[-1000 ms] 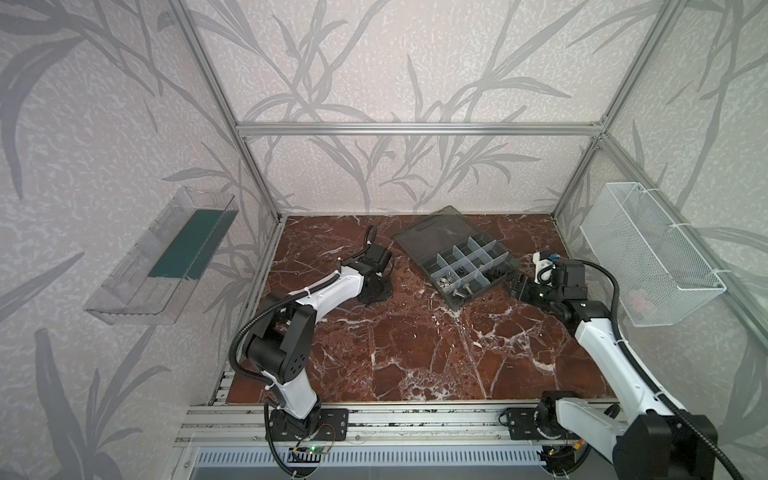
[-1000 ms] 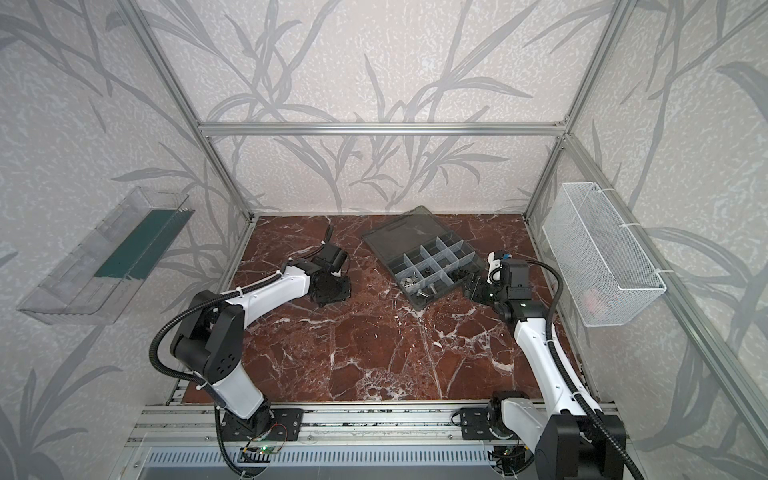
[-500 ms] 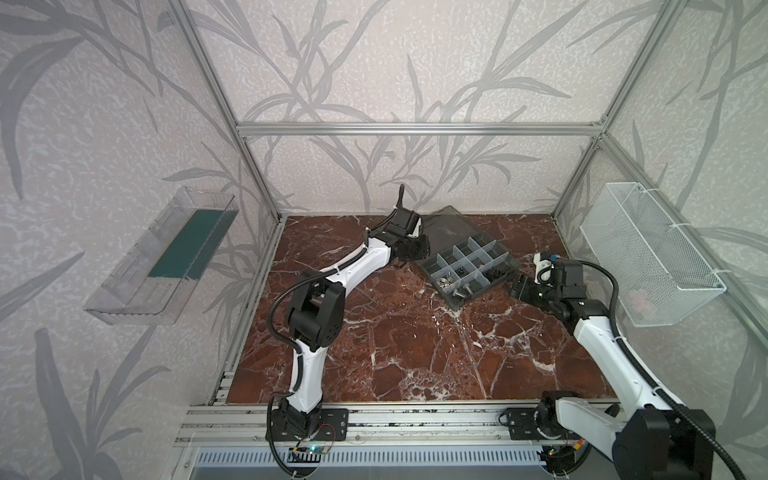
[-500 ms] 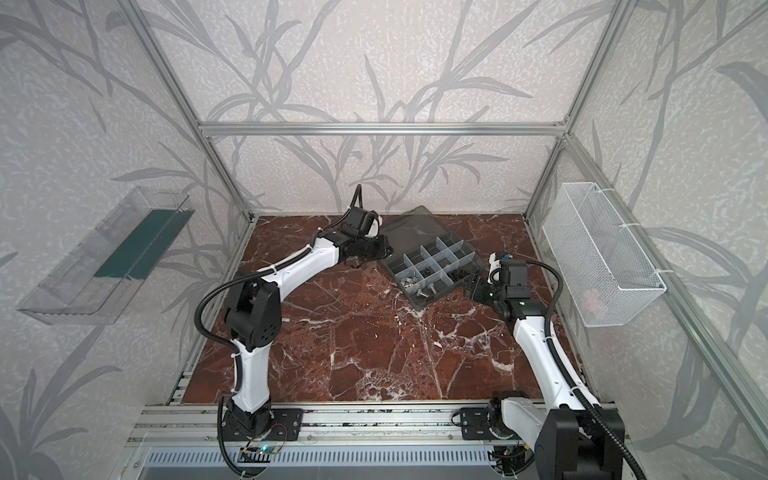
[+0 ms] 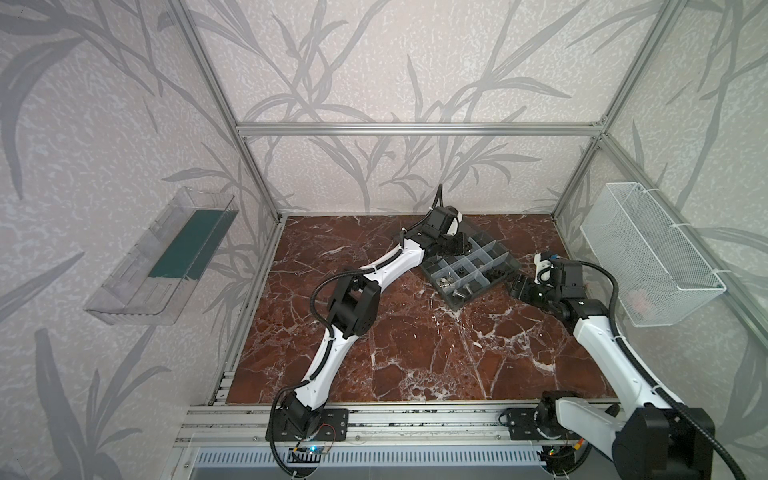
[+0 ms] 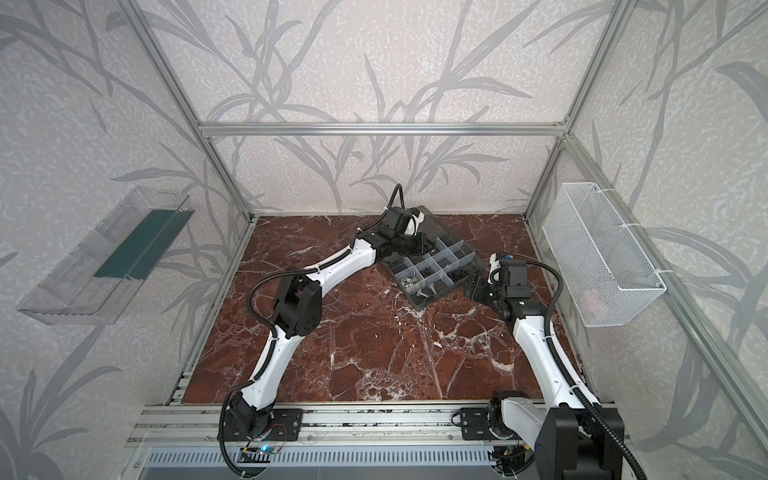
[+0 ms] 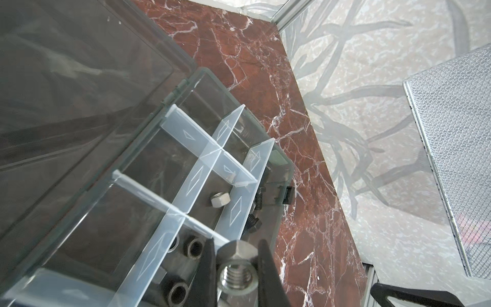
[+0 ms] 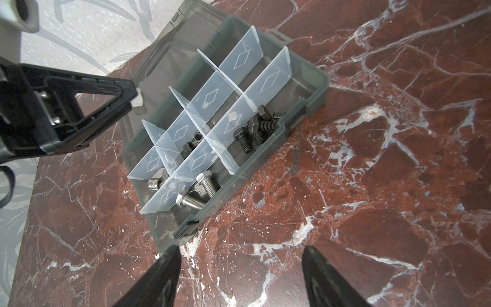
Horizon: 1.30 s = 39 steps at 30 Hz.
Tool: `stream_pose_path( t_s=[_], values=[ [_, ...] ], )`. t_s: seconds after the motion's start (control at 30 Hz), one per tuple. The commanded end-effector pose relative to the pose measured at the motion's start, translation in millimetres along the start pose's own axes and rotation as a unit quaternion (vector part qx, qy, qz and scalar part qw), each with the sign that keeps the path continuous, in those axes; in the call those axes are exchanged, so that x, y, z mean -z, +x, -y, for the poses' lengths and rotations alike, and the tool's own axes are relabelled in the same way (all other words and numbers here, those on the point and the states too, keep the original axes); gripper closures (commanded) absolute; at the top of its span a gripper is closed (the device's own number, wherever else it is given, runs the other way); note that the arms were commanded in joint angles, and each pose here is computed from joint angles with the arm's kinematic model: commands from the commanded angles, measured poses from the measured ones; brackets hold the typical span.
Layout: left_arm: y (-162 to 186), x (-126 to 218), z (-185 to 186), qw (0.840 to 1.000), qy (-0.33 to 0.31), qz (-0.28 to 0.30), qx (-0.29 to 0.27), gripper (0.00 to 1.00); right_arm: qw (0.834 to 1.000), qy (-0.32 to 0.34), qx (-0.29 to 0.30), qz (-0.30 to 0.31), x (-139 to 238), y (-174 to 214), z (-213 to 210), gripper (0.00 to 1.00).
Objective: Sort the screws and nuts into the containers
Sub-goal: 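Lift and carry the nut with the left gripper to the organizer, then lower the nut into the nut compartment and open the left gripper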
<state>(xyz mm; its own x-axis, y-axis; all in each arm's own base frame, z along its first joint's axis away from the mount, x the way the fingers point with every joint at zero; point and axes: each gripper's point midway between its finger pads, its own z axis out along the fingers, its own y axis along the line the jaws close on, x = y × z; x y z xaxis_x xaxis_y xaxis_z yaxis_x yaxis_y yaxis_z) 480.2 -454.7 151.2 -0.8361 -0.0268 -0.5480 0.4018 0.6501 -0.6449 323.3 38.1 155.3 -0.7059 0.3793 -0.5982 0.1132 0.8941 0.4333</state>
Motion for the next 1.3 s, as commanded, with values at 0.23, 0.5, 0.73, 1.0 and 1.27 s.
stream_pose_path(
  t_s=[0.23, 0.5, 0.73, 1.0, 1.27],
  values=[
    [-23, -27, 25, 0.996, 0.065, 0.058, -0.026, 1.0, 1.0, 0.004, 0.005, -0.005, -4, 7, 5, 0.27],
    [-16, -50, 23, 0.991, 0.092, 0.081, -0.045, 1.0, 1.0, 0.003, 0.004, -0.008, -7, 10, 6, 0.27],
    [-2, -57, 13, 0.994, 0.055, 0.066, -0.07, 1.0, 1.0, 0.004, 0.005, -0.007, -8, 11, 7, 0.27],
    [14, -63, 6, 0.995, 0.032, 0.048, -0.087, 1.0, 1.0, 0.001, 0.003, -0.011, -10, 12, 7, 0.27],
    [19, -64, 1, 0.995, 0.012, 0.041, -0.094, 0.89, 1.0, 0.0, 0.004, -0.011, -10, 12, 6, 0.27]
  ],
)
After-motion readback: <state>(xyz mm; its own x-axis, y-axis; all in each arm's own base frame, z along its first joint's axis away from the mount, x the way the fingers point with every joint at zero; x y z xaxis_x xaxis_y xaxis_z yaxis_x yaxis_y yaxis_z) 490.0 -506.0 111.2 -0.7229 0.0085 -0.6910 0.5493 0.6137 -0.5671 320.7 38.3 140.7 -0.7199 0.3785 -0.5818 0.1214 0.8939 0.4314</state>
